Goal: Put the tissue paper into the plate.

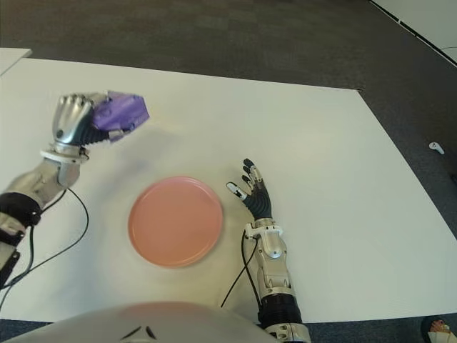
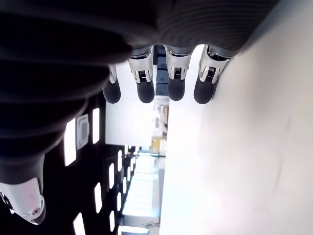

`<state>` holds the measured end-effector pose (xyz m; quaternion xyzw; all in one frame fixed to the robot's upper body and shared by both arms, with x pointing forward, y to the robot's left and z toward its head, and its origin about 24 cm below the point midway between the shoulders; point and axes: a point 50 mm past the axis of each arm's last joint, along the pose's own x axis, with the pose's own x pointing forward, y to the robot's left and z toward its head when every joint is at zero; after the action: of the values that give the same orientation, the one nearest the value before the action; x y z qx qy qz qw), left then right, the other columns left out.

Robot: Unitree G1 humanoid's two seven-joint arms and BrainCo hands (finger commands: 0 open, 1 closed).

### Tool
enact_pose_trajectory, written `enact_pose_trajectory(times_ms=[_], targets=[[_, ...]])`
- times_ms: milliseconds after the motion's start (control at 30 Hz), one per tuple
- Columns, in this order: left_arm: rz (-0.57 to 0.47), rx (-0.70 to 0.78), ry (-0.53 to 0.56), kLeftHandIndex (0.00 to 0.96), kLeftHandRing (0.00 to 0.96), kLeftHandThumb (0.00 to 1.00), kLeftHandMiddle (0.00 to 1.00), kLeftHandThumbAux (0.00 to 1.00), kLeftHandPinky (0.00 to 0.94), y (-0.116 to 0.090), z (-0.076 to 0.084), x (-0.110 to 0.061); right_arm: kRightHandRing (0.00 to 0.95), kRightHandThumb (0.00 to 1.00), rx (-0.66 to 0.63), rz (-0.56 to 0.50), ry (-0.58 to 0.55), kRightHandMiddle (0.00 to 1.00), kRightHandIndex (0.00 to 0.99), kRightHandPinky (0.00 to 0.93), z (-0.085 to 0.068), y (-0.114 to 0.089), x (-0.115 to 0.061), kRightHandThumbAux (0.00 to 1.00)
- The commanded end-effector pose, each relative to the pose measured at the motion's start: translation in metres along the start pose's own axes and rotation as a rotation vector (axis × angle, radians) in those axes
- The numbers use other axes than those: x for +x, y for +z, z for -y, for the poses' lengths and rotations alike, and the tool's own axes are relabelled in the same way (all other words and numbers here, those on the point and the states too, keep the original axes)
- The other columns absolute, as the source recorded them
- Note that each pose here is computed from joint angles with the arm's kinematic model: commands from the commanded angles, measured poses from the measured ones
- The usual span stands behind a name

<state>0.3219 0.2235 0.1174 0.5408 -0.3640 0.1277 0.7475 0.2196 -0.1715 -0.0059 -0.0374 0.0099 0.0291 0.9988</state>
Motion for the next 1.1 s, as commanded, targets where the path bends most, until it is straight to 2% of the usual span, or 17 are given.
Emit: enact_pose_trajectory(times_ms=[33,333,467,633,1000,1100], targets=[[0.081,-0.161,0.069,0.443,0.847,0.748,0.850,0.697,0.840,0.038,-0.033,0.012,0.038,0.109,0.049,-0.379,-0.001,0.036,0.063,0.075,-0.005,-0.062,-0.036,0.595],[0.147,-0.329,-0.012,0.443,0.851,0.751,0.852,0.696,0.835,0.084,-0.047,-0.002,0.031,0.110,0.038,-0.387,0.002,0.031,0.060,0.067,-0.006,-0.063,-0.034,0.592],[0.220,-0.397,-0.106,0.443,0.854,0.752,0.853,0.695,0.839,0.104,-0.051,-0.010,0.030,0.108,0.034,-0.387,0.001,0.030,0.058,0.067,-0.006,-0.064,-0.033,0.593],[0.284,-0.540,-0.354,0.443,0.852,0.753,0.851,0.695,0.829,0.113,-0.051,-0.024,0.028,0.105,0.035,-0.390,0.002,0.029,0.053,0.064,-0.007,-0.064,-0.033,0.601],[0.354,-0.600,-0.606,0.444,0.842,0.754,0.837,0.695,0.805,0.124,-0.052,-0.036,0.027,0.100,0.048,-0.394,-0.003,0.033,0.050,0.057,-0.008,-0.065,-0.034,0.628],[0.359,-0.602,-0.647,0.444,0.840,0.754,0.835,0.694,0.805,0.126,-0.052,-0.041,0.024,0.100,0.051,-0.394,-0.003,0.031,0.048,0.051,-0.008,-0.065,-0.034,0.632]])
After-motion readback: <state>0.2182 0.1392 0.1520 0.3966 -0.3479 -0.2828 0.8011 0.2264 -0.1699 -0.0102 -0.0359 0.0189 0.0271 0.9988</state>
